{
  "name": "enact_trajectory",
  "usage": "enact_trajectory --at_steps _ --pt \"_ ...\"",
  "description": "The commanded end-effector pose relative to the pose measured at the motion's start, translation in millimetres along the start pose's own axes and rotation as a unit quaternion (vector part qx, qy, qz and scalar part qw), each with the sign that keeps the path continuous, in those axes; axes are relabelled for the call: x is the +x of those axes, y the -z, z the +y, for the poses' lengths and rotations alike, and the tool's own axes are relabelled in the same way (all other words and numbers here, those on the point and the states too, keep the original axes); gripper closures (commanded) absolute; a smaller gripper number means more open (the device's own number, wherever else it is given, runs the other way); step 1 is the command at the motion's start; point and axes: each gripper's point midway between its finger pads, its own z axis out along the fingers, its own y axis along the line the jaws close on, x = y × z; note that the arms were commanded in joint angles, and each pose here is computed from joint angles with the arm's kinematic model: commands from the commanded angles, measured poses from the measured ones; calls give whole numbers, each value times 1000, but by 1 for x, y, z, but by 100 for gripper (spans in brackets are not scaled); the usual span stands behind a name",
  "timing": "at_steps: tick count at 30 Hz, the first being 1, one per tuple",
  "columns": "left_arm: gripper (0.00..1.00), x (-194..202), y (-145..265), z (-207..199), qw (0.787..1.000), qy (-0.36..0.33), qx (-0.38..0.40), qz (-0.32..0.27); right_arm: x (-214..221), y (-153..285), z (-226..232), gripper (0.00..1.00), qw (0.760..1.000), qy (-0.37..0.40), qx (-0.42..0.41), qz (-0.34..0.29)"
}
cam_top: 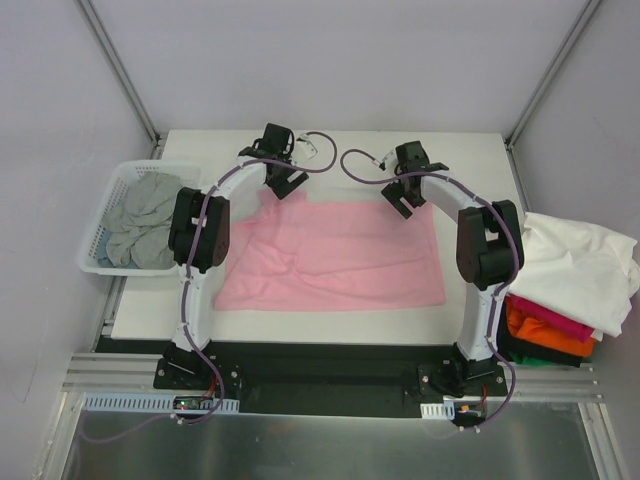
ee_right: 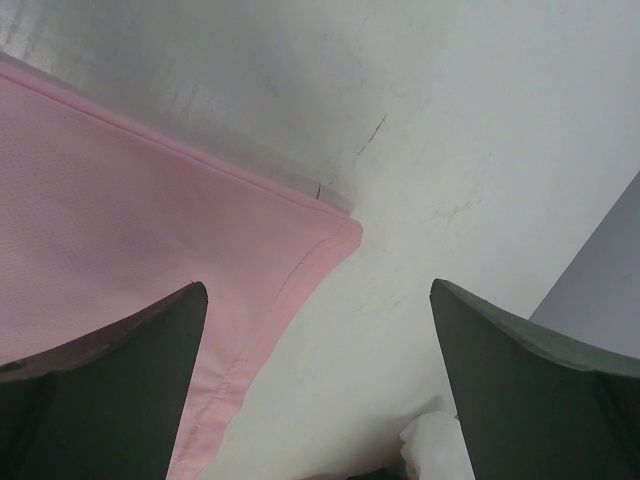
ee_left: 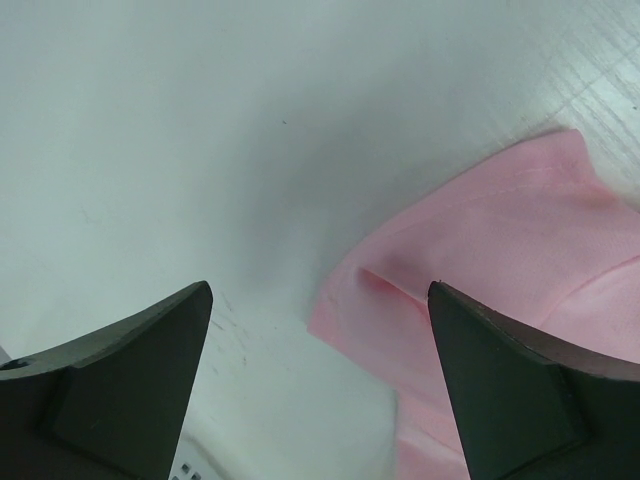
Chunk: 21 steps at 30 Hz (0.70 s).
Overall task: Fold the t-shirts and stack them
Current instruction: Grap the side of the flattened tshirt furthest away from the robot with both arms
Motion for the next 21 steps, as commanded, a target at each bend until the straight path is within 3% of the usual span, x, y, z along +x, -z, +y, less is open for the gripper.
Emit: enact_trajectory --at_steps 1,12,21 --pt "11 -15 -1 16 1000 0 -9 -23 -12 7 -9 2 1000 -14 8 -21" --pt "34 7 -8 -5 1000 1 21 -3 -9 2 -9 3 1000 -7 10 -13" --pt "35 22 -14 -15 999 0 35 14 -7 1 -6 4 1000 -7 8 -12"
